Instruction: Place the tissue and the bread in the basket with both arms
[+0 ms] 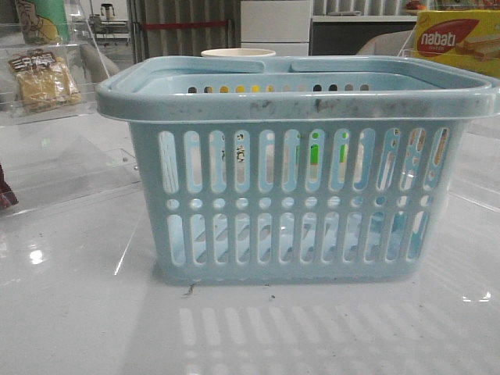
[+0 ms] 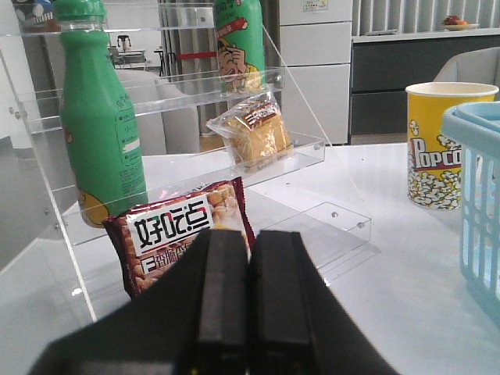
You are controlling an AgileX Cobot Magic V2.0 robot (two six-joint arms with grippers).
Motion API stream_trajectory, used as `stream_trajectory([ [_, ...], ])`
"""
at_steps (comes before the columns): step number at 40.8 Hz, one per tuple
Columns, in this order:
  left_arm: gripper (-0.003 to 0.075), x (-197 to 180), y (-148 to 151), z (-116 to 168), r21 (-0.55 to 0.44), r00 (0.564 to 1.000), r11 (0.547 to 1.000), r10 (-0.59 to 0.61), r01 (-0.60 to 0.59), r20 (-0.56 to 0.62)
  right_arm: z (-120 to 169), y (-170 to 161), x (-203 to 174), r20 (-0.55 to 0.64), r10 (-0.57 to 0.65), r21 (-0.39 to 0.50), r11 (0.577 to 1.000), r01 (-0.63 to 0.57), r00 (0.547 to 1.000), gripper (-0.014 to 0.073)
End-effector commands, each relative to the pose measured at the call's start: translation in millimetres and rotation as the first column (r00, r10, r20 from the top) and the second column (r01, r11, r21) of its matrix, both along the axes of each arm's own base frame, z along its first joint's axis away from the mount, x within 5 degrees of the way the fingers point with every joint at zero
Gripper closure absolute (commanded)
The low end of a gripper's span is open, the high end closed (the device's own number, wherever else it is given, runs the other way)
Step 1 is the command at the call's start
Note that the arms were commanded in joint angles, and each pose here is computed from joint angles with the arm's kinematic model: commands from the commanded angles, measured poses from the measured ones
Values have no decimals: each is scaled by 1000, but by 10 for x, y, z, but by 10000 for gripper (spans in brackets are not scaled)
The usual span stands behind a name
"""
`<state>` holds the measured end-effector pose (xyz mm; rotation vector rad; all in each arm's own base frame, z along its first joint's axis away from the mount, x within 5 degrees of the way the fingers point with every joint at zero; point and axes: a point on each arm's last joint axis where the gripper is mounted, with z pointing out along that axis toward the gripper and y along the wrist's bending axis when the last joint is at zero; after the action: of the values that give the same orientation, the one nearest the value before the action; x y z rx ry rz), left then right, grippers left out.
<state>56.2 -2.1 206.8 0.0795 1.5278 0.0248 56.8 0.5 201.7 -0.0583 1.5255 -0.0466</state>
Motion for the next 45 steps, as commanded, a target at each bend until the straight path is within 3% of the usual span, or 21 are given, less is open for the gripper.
stream_trajectory([
  [1, 629, -23, 2, 96, -21, 995, 1000, -2, 4, 105, 85, -1, -22, 103, -3, -10, 1000, 4, 995, 540],
  [23, 629, -23, 2, 96, -21, 995, 1000, -2, 4, 105, 86, -1, -22, 104, -3, -10, 1000, 4, 995, 540],
  [34, 629, -32, 5, 147, -23, 987, 1000, 2, 2, 162, 171, 0, -38, 195, -2, -9, 1000, 4, 981, 540],
  [40, 629, -93, 7, 404, -26, 972, 1000, 2, 4, 234, 450, -1, -104, 267, -2, -7, 1000, 4, 964, 540],
  [45, 629, -209, 10, 777, -28, 952, 1000, 1, 8, 307, 894, -3, -243, 288, -3, -7, 1000, 6, 958, 540],
])
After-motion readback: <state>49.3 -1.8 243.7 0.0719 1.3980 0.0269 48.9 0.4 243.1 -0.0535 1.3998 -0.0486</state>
